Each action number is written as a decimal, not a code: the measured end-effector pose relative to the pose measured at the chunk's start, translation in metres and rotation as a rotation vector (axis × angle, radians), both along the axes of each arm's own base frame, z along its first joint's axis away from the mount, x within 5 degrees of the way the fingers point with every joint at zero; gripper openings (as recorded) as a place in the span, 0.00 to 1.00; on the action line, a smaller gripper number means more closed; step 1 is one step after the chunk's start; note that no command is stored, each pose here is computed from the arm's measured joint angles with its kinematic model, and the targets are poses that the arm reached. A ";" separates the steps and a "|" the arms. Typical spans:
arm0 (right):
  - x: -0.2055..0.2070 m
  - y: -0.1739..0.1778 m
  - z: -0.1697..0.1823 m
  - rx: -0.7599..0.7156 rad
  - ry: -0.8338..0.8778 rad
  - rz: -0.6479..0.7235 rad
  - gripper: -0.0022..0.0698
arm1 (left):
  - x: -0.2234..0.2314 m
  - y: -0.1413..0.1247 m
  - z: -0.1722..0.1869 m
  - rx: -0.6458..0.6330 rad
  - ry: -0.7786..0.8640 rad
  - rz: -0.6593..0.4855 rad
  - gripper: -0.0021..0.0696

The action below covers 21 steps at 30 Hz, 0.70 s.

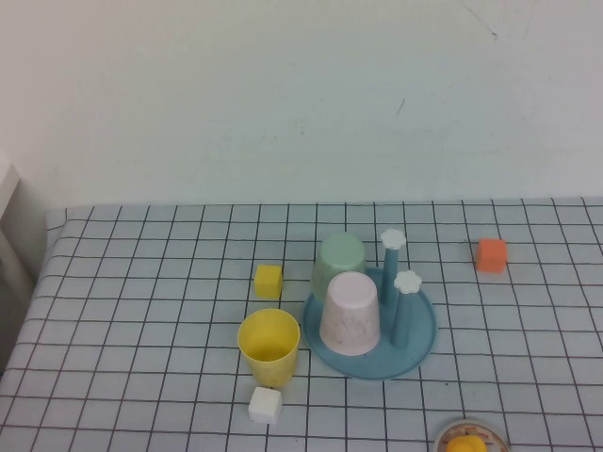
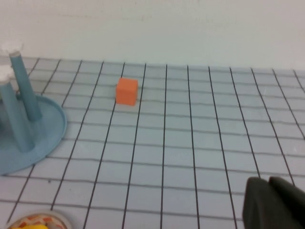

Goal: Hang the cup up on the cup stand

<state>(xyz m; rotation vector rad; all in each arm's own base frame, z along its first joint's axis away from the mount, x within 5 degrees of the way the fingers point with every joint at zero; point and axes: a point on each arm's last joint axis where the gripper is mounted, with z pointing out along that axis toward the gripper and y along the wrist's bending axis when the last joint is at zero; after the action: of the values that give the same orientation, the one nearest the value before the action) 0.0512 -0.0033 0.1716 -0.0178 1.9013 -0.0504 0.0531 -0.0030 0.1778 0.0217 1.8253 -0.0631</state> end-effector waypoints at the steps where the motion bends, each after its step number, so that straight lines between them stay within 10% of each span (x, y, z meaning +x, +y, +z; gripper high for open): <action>1: 0.001 0.000 0.001 -0.001 -0.015 0.002 0.03 | 0.000 0.000 0.001 -0.001 -0.018 0.000 0.03; 21: -0.006 0.010 0.070 -0.018 -0.833 0.108 0.03 | -0.013 0.000 0.074 -0.023 -0.851 -0.009 0.03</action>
<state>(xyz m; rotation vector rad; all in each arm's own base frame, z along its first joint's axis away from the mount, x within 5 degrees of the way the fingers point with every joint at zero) 0.0453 0.0064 0.2414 -0.0965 1.0655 0.0017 0.0404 -0.0035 0.2513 0.0347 0.9735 -0.0674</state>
